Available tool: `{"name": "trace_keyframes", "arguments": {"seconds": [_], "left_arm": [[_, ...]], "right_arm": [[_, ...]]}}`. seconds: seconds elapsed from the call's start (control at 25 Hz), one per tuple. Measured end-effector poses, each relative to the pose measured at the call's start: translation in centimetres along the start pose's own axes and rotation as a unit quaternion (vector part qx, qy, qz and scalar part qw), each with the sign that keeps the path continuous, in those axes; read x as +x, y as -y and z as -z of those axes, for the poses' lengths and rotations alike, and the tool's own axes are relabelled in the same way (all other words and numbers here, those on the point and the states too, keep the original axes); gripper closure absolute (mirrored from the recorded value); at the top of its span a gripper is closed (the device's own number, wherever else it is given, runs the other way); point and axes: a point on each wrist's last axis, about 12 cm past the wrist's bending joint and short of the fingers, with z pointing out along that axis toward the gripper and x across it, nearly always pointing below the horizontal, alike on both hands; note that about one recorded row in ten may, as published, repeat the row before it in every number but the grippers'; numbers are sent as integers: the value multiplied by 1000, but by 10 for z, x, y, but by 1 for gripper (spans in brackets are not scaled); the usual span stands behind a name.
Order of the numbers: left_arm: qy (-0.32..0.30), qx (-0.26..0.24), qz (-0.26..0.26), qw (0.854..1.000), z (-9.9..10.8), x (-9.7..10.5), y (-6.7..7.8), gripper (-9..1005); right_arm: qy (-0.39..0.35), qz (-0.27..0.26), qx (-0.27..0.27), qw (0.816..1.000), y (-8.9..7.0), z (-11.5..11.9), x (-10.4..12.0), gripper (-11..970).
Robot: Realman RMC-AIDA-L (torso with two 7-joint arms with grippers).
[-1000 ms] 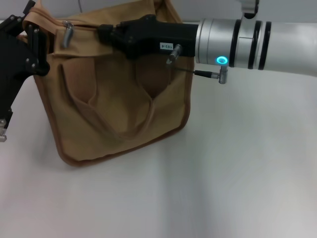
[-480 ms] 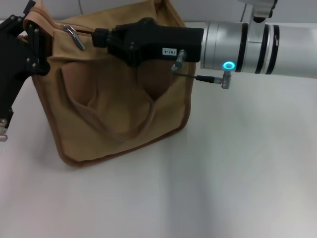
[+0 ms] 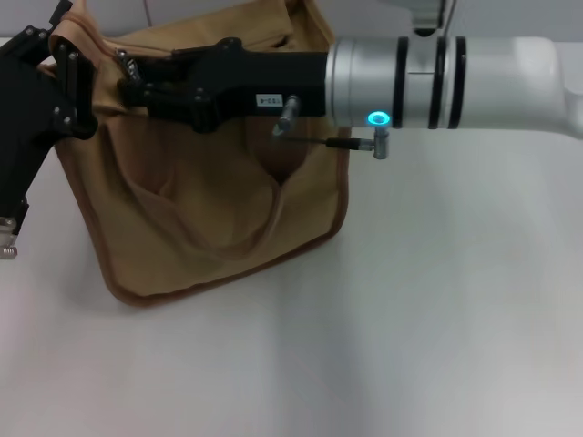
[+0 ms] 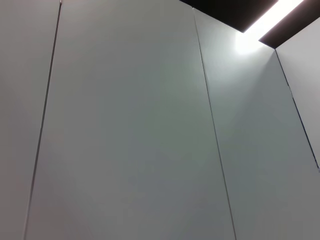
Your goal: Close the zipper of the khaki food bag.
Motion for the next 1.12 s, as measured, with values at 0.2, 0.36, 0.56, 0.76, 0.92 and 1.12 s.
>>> {"name": "trace_keyframes", "arguments": {"seconds": [0.2, 0.36, 0.56, 0.76, 0.92, 1.12], "left_arm": [[8, 5, 2, 1000, 0, -2, 1, 934], [11, 7, 2, 1000, 0, -3, 2, 934], [11, 8, 2, 1000, 0, -3, 2, 933], [10, 7, 4, 1000, 0, -2, 2, 933], [9, 6, 6, 1000, 0, -1, 3, 932], [8, 5, 5, 1000, 0, -1, 3, 931]], "right_arm": [[-3, 0, 13, 1000, 2, -3, 0, 660], [-4, 2, 5, 1000, -1, -6, -3, 673], [-1, 3, -3, 1000, -4, -5, -3, 811], [5, -4, -2, 1000, -4, 0, 0, 927], [7, -5, -2, 1000, -5, 5, 4, 948], [11, -10, 17, 1000, 0, 13, 9, 947]]}}
